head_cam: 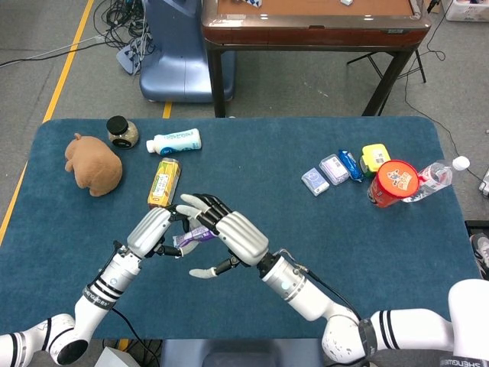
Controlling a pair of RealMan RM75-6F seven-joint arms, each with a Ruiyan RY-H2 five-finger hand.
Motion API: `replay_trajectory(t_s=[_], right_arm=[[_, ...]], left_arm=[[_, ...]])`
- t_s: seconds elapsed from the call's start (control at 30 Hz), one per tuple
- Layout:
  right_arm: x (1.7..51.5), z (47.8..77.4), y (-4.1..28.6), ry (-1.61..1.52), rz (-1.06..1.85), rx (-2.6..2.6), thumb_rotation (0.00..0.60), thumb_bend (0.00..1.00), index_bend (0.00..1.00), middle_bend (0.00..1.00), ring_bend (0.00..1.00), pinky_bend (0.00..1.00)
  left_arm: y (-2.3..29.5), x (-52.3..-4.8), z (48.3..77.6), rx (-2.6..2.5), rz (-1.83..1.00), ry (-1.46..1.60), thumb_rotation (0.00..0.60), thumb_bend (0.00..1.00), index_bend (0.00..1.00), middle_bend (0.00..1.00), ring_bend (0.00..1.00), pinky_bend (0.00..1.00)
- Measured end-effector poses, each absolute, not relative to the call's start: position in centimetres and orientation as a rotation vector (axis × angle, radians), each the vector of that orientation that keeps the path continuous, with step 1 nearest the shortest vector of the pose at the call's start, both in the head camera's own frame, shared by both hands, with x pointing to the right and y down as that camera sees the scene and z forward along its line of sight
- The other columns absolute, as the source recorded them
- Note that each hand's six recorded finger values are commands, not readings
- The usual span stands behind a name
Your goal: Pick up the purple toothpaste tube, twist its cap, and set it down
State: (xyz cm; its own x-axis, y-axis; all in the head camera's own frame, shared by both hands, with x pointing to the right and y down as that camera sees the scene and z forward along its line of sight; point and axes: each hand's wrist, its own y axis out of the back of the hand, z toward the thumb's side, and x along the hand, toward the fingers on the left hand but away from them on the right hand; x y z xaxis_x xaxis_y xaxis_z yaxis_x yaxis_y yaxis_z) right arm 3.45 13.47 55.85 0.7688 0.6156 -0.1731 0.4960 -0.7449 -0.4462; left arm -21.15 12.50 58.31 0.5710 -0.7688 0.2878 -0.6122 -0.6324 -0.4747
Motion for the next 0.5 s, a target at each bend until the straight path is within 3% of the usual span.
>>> replay_trajectory(t_s=[0.5], right_arm=[[3.26, 54.86, 14.03, -0.871, 0.33, -2.614, 0.412, 0.0, 0.0, 0.0, 0.0, 0.0]], left_arm=[[12.34, -20.98, 58.29, -2.523, -0.686, 1.146, 0.6, 0.58, 0.65, 0.79, 0.54, 0.33]])
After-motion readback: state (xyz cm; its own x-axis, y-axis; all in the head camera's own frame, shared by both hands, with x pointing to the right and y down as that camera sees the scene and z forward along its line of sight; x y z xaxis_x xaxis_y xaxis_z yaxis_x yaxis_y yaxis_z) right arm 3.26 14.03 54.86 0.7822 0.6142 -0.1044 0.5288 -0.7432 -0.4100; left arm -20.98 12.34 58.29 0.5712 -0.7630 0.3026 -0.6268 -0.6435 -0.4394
